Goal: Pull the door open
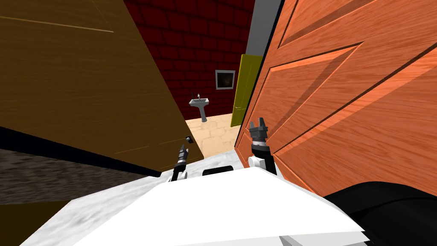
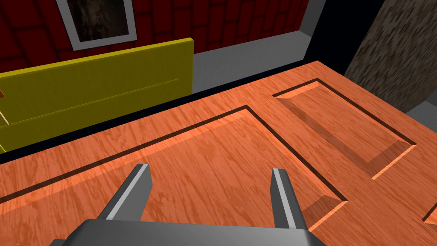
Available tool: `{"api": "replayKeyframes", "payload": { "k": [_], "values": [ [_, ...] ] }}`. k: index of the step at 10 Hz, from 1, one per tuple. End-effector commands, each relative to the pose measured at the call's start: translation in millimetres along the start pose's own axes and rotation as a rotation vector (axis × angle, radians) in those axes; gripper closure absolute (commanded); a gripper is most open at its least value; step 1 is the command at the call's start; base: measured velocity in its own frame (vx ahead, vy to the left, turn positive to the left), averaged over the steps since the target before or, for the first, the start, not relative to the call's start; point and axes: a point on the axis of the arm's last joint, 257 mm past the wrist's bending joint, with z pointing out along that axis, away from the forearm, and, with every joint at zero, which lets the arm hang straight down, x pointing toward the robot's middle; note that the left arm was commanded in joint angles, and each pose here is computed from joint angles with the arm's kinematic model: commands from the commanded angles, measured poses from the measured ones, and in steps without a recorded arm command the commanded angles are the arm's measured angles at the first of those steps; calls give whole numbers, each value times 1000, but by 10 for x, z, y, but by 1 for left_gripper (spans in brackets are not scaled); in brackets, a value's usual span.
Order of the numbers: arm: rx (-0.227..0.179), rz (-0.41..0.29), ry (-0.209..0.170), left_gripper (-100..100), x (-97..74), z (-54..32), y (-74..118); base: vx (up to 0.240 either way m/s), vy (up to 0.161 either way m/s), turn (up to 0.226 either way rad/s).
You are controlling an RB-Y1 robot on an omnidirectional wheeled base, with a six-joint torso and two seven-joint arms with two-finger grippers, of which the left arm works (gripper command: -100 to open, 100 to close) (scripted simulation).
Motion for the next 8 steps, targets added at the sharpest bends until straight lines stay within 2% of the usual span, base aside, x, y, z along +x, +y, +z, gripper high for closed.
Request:
{"api": "replayKeyframes", "payload": {
  "k": [1, 3, 4, 6, 7, 8],
  "values": [
    [-2, -1, -18, -100, -152, -28, 13, 244, -2, -123],
    [-3, 0, -42, -100, -357, -85, 27, 192, -11, -123],
    [-3, 0, -42, -100, -357, -85, 27, 132, 6, -31],
    [-4, 0, -66, -100, -558, -145, 33, 165, 1, -110],
    [-4, 1, -71, -100, -602, -158, 34, 200, 20, -59],
    [-4, 1, -67, -100, -573, -154, 33, 69, -2, 33]
  ]
}}
